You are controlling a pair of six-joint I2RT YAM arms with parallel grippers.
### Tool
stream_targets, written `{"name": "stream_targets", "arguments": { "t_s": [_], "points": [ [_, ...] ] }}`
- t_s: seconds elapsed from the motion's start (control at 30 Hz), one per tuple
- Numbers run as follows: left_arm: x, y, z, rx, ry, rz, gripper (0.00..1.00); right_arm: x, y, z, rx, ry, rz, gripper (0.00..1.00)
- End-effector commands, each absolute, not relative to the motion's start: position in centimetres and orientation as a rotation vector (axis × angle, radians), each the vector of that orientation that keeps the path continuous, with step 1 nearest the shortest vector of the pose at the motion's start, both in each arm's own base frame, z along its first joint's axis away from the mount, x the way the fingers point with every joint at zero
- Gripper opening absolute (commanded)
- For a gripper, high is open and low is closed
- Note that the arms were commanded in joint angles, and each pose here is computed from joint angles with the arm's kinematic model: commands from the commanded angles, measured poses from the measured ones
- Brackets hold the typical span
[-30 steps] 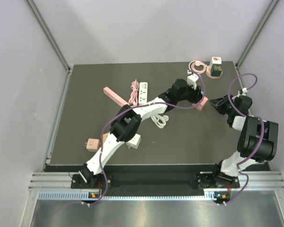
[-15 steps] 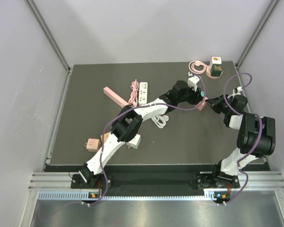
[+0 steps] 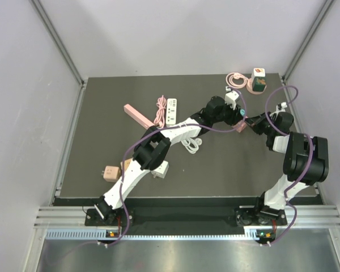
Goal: Pull the plug off the socket
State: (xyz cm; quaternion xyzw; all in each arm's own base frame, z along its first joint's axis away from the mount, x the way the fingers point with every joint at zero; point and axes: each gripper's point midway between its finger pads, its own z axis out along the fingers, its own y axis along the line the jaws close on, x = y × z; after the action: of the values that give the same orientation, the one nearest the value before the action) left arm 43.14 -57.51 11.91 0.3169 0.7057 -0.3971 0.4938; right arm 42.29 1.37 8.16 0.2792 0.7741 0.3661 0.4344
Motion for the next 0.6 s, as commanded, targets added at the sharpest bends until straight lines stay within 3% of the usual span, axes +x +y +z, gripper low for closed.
{"name": "stream_targets", "arguments": {
  "t_s": [0.0, 0.07, 0.57],
  "points": [
    [42.6, -58.7, 14.2, 0.775, 1.631, -0.986, 0.06, 42.0, 1.0, 5.5, 0.731, 2.011, 0.82, 0.0],
    [42.5, -58.7, 14.4, 0.774, 1.62, -0.982, 0.0, 41.9, 1.2, 5.0, 0.738, 2.029, 0.807, 0.0],
    [41.8, -59.1, 17.4, 0.73, 1.561, -1.064, 0.0, 41.8, 1.0, 2.4, 0.77, 2.109, 0.73, 0.0]
  ]
}}
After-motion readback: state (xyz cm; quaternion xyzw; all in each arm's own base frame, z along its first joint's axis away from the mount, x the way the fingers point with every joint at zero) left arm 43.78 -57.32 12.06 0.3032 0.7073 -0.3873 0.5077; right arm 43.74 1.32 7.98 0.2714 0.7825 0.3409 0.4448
